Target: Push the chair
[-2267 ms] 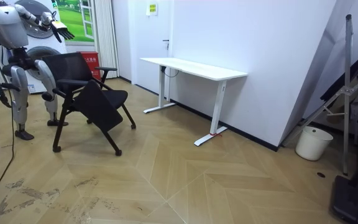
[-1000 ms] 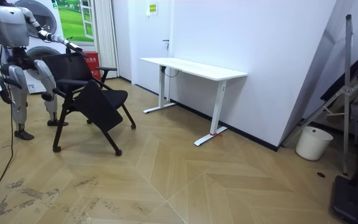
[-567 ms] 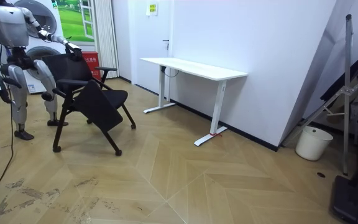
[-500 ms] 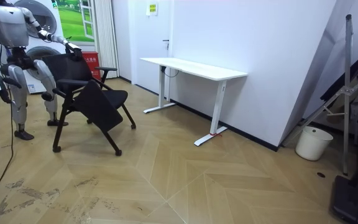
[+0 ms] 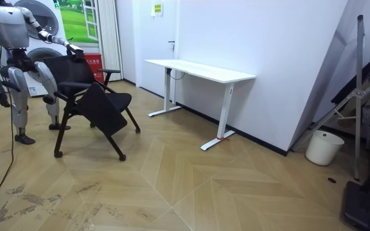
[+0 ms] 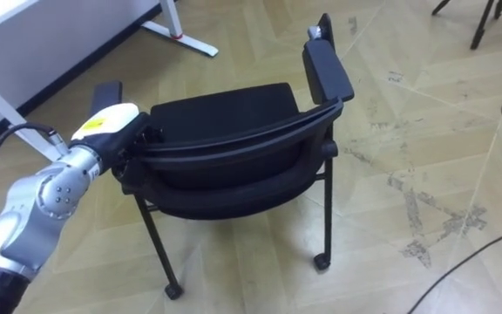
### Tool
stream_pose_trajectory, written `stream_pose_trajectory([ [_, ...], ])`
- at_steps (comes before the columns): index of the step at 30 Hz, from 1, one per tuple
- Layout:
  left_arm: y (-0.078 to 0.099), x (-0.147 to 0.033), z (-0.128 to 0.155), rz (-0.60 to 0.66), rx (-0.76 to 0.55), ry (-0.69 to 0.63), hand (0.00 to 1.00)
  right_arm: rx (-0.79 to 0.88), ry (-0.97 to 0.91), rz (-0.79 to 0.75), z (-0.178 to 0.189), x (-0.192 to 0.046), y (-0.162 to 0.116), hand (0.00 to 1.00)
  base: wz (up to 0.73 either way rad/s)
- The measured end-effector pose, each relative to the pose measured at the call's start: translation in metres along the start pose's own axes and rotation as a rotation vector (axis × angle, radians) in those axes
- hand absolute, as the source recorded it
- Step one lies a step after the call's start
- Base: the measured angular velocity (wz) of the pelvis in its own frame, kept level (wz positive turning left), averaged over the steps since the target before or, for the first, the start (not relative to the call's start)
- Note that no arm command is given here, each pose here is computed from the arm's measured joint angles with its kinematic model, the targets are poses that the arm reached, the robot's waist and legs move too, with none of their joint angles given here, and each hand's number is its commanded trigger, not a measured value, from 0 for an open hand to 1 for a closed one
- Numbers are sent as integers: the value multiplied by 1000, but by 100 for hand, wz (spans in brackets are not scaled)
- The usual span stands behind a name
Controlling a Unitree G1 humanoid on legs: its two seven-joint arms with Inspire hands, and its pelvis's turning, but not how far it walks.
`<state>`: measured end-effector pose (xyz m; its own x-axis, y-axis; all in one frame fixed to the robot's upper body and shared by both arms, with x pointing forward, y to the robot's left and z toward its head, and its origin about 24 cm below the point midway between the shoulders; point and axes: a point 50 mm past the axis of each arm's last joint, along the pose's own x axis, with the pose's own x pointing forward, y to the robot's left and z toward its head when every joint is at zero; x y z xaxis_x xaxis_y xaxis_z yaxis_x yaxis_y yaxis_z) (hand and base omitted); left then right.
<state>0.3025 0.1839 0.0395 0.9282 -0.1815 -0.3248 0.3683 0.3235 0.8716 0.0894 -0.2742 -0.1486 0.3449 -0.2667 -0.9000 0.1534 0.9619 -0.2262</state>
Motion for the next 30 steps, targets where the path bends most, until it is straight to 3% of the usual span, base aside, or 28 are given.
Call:
stream_pose_trajectory([
  [7,0,-1,-3,5,1,11,100,-237,-20,-125,8,-2,-27,0,-5],
  [10,2,-2,-4,3,8,3,100,-347,-72,-241,27,-7,-58,0,-7],
  [15,5,-6,-8,9,47,11,100,-531,-371,-467,110,-35,-96,0,-2],
  [21,14,-10,-5,12,94,2,100,-695,-756,-685,194,-93,-93,0,-6],
  [30,13,-10,-5,0,86,-8,100,-800,-1055,-845,248,-149,-73,0,0],
])
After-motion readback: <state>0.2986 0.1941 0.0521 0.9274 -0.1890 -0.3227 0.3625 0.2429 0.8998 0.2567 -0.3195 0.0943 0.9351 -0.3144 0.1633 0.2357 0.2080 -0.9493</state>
